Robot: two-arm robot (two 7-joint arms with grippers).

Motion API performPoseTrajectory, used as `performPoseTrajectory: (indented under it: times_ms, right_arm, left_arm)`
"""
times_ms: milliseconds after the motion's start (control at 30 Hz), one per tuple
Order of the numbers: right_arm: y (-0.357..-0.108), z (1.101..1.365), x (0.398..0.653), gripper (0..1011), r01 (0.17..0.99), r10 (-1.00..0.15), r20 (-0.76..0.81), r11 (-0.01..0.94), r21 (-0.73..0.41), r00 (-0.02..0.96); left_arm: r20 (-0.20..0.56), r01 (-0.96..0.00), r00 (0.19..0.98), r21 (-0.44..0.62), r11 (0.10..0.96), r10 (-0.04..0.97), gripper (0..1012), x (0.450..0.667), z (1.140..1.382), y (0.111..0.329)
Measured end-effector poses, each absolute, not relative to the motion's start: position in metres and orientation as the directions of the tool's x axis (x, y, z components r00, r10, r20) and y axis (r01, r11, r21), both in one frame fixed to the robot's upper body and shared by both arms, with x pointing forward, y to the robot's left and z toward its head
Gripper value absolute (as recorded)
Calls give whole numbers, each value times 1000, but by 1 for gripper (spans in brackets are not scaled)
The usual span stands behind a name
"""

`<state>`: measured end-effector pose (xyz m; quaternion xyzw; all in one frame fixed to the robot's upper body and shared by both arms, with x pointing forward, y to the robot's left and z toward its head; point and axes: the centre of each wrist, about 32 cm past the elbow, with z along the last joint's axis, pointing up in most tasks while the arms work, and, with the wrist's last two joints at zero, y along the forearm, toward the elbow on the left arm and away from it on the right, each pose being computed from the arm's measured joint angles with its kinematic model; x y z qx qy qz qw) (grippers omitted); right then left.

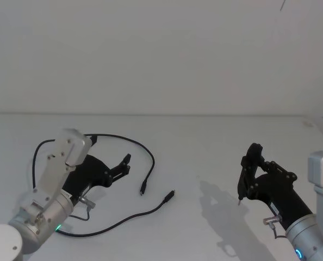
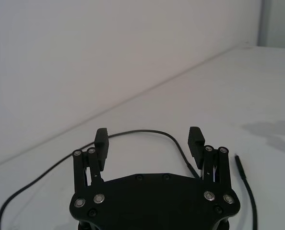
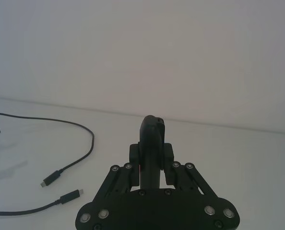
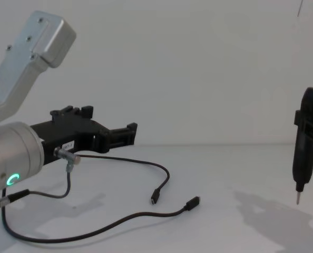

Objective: Pick up the data cable with the one hand.

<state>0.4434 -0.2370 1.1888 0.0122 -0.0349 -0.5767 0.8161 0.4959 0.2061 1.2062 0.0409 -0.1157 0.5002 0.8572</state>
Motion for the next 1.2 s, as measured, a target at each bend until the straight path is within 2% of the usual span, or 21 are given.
performPoseTrajectory:
  times_ms: [367, 1200]
  right_arm:
    - [-237, 1189, 443, 279, 940, -942, 43, 335, 60, 332]
    - [-237, 1189, 443, 279, 940, -942, 43, 335, 60, 333]
  left_arm:
    - [242, -896, 405, -86, 435, 882, 1001, 492, 1205, 199]
    - [243, -897, 404, -87, 434, 882, 1001, 492, 1204, 198]
